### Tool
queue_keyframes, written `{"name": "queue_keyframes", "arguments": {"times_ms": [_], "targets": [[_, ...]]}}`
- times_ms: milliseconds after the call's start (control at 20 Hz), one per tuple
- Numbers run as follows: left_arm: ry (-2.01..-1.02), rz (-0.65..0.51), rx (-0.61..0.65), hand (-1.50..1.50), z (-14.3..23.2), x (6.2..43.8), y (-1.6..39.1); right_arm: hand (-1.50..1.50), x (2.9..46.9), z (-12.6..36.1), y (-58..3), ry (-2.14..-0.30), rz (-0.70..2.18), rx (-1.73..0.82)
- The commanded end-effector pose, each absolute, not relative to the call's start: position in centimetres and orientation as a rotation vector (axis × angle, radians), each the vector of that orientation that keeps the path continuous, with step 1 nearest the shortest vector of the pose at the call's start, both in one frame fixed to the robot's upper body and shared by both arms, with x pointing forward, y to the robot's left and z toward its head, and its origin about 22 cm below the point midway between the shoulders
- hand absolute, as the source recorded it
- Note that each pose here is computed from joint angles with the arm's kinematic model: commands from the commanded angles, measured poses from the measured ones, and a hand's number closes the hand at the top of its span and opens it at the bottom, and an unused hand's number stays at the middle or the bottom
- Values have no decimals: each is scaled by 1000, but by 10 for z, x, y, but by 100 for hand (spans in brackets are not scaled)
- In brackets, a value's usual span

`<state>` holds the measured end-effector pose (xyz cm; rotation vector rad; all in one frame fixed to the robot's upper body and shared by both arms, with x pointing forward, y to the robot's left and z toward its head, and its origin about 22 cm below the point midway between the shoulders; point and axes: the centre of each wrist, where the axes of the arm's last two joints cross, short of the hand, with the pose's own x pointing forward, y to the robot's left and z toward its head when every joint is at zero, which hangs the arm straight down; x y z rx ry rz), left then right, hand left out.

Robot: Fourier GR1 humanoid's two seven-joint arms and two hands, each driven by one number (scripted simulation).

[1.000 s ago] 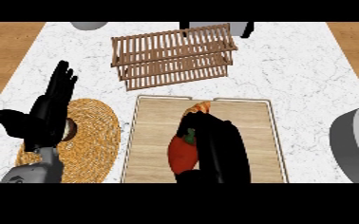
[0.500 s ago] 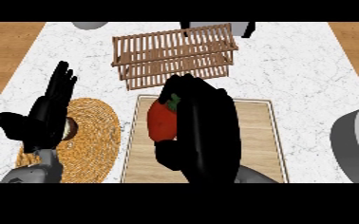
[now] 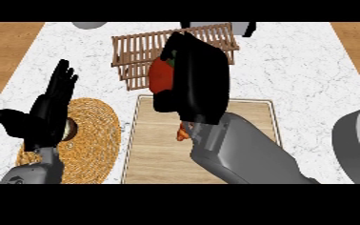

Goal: Pick the bell pepper from the tray and place it in the tiered shelf

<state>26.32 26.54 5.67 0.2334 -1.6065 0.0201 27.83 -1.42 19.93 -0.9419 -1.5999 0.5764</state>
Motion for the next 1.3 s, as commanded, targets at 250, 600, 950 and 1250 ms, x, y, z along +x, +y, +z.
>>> {"name": "queue_keyframes", "arguments": {"times_ms": [250, 600, 950, 1250], "targets": [[-1606, 23, 217, 0, 48, 259, 241, 150, 345, 171, -23, -1554, 367, -945], [-1614, 22, 223, 0, 45, 263, 250, 150, 368, 132, -13, -1594, 379, -941], [-1627, -2, 204, 0, 67, 272, 249, 150, 402, 152, -26, -1570, 196, -887], [-1619, 8, 214, 0, 59, 268, 277, -150, 415, 130, -30, -1532, 288, -807]]}}
